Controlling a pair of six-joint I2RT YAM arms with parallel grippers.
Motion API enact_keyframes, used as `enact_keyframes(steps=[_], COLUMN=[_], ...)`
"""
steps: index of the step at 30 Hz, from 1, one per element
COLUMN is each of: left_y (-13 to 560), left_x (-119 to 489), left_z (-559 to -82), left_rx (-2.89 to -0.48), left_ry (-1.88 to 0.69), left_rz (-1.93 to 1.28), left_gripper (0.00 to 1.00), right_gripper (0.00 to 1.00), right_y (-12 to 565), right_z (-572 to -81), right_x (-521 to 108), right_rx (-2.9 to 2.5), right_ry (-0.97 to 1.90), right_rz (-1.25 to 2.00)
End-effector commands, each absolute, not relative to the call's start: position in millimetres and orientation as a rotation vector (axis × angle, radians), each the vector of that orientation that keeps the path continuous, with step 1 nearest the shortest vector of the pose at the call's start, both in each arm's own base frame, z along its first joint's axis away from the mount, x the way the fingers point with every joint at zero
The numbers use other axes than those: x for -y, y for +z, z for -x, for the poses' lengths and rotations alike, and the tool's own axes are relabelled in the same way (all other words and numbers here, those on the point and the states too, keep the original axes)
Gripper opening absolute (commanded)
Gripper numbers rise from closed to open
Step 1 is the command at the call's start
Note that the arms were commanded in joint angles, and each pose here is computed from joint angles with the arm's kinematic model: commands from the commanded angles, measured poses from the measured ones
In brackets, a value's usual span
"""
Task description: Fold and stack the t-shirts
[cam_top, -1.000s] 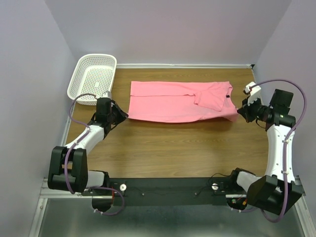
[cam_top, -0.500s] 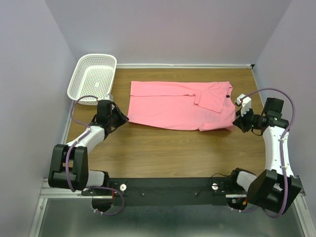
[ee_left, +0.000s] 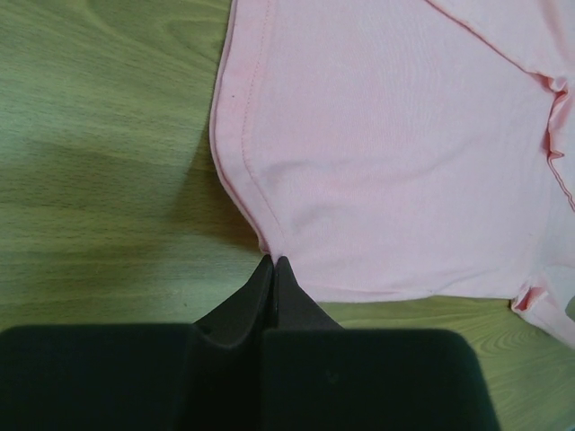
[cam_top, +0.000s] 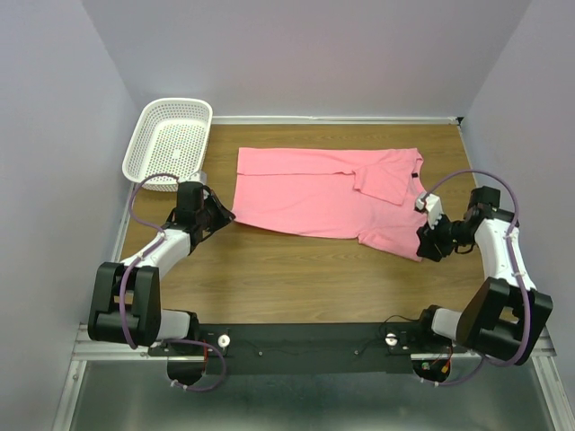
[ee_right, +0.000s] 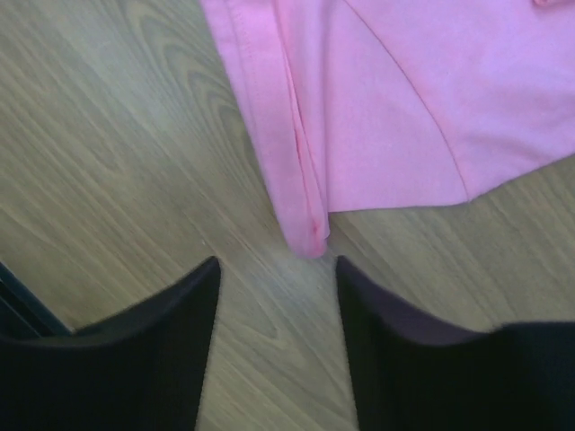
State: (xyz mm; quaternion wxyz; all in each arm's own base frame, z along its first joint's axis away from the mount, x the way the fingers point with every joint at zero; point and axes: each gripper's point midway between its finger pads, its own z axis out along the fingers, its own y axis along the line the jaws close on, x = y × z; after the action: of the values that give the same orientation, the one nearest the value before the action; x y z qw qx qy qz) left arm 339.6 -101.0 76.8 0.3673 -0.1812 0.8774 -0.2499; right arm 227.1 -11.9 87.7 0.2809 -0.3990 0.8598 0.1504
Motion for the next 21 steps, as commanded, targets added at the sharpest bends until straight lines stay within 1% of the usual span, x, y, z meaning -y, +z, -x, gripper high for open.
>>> enact_keyframes(steps=[1, 3, 8, 11, 14, 19, 21], left_y=[81, 81, 77, 76, 76, 75, 75], left_x=[103, 103, 104, 106, 106, 108, 108], left_z=[-340, -339, -340, -339, -339, -340, -340], left_rx=[-2.238, -2.24, -2.247, -2.251, -2.251, -2.257, -2.257], left_ry=[-0.666, -0.667, -0.672, -0.683, -0.684, -0.693, -0.695], left_rz=[0.423, 0.421, 0.42, 0.413, 0.411, 0.407, 0.406], left_gripper=[0.01, 0.01, 0.01, 0.01, 0.01, 0.01, 0.01], right_gripper=[0.66, 0.72, 0.71, 0.69, 0.69, 0.69, 0.67], right_y=[101, 112, 105, 89, 89, 71, 68], right_z=[-224, -227, -230, -258, -273, -301, -309], right_x=[7, -3, -59, -74, -88, -94, -93], right_rx=[-2.259, -2.211, -2.189, -2.199, -2.165, -2.182, -2.19], right_ry=[0.409, 0.452, 0.685, 0.727, 0.768, 0.749, 0.749], right_rz=[1.096, 1.112, 1.209, 1.17, 1.199, 1.251, 1.247])
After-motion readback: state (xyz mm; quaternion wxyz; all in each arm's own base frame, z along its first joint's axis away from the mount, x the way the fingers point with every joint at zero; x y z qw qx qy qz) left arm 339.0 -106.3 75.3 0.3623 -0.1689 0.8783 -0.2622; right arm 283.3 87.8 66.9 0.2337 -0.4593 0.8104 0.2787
